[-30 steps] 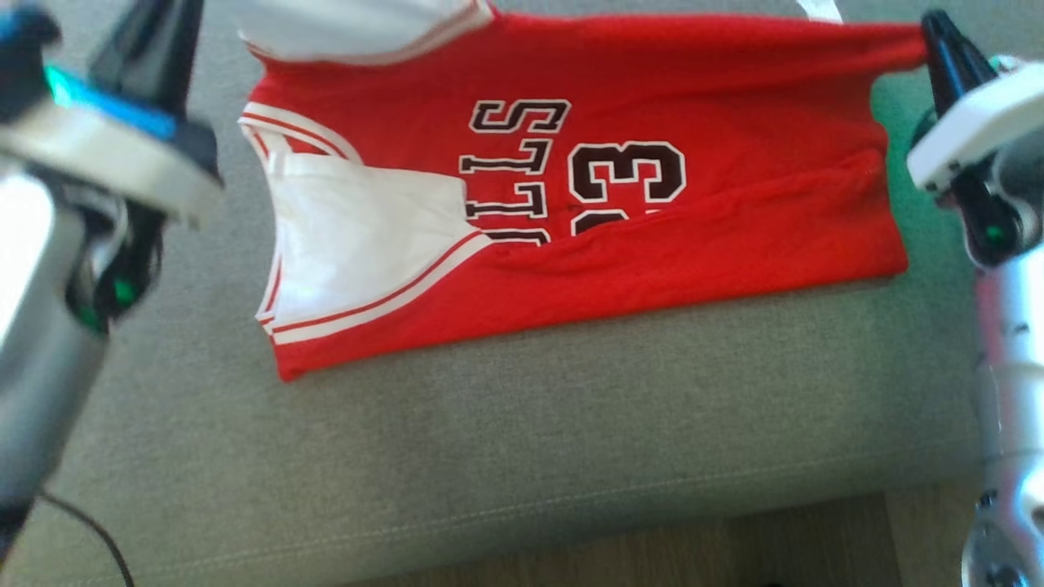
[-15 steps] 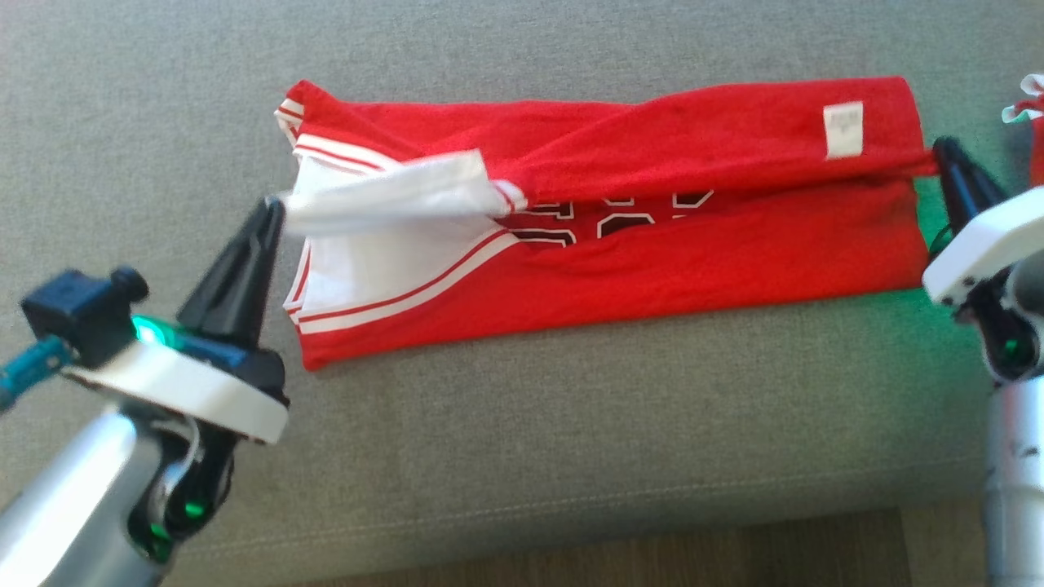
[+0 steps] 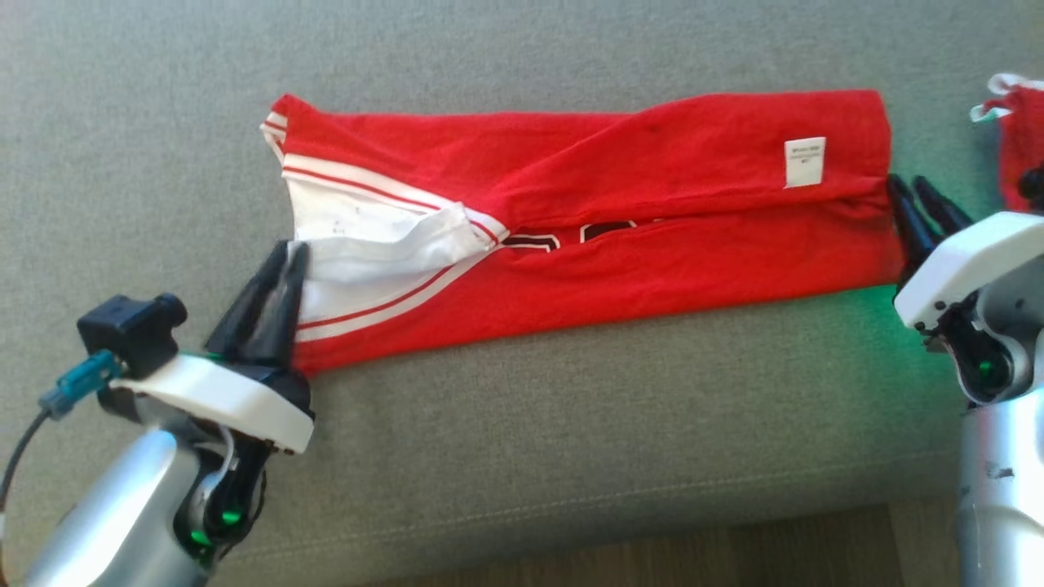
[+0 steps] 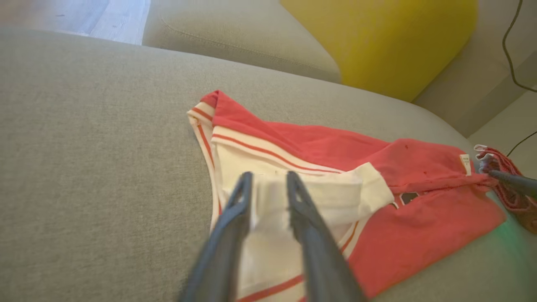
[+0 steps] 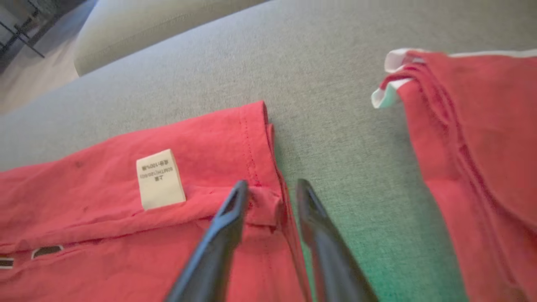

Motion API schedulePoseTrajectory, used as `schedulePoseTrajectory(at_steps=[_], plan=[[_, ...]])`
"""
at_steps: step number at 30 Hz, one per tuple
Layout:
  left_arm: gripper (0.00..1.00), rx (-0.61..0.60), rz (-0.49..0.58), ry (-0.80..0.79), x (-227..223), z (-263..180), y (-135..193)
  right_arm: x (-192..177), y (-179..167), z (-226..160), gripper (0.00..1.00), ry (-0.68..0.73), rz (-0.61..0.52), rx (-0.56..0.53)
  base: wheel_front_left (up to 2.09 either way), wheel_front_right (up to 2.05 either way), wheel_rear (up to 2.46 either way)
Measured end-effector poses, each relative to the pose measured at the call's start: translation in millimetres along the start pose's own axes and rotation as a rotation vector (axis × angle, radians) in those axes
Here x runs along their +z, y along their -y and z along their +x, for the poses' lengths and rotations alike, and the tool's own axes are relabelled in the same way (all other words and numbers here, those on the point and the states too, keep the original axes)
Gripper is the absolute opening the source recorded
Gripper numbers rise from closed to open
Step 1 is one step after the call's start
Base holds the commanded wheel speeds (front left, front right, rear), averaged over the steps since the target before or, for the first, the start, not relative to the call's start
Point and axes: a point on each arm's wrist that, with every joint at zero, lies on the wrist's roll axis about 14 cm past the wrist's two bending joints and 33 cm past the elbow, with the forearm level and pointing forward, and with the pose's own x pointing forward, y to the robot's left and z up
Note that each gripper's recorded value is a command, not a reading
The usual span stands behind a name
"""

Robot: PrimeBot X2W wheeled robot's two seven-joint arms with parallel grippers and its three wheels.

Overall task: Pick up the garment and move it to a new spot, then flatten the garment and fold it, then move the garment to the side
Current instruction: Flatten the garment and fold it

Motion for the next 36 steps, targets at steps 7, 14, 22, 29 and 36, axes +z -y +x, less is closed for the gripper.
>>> schedulePoseTrajectory(at_steps=[7, 14, 22, 29, 36], plan=[[1.00, 0.108, 0.115, 0.119, 28.1, -11.5, 1.6, 9.3, 25.7, -20.8, 1.00, 0.111, 0.152, -0.060, 0.00, 0.00, 0.00], [1.00, 0.128, 0.211, 0.204, 38.7, -35.3, 33.2, -27.1, 19.6, -14.3, 1.00, 0.038, 0.289, -0.058, 0.00, 0.00, 0.00], [1.00, 0.128, 0.215, 0.221, 34.8, -52.2, 49.9, -22.3, -9.6, 12.2, 1.00, 0.033, 0.293, -0.043, 0.00, 0.00, 0.00], [1.00, 0.127, 0.215, 0.222, 31.5, -63.2, 55.3, -24.9, -5.9, 15.1, 1.00, 0.044, 0.291, -0.088, 0.00, 0.00, 0.00], [1.00, 0.090, 0.205, 0.195, 20.7, -63.6, 64.6, 25.4, 24.4, 0.4, 1.00, 0.221, 0.233, -0.154, 0.00, 0.00, 0.00]])
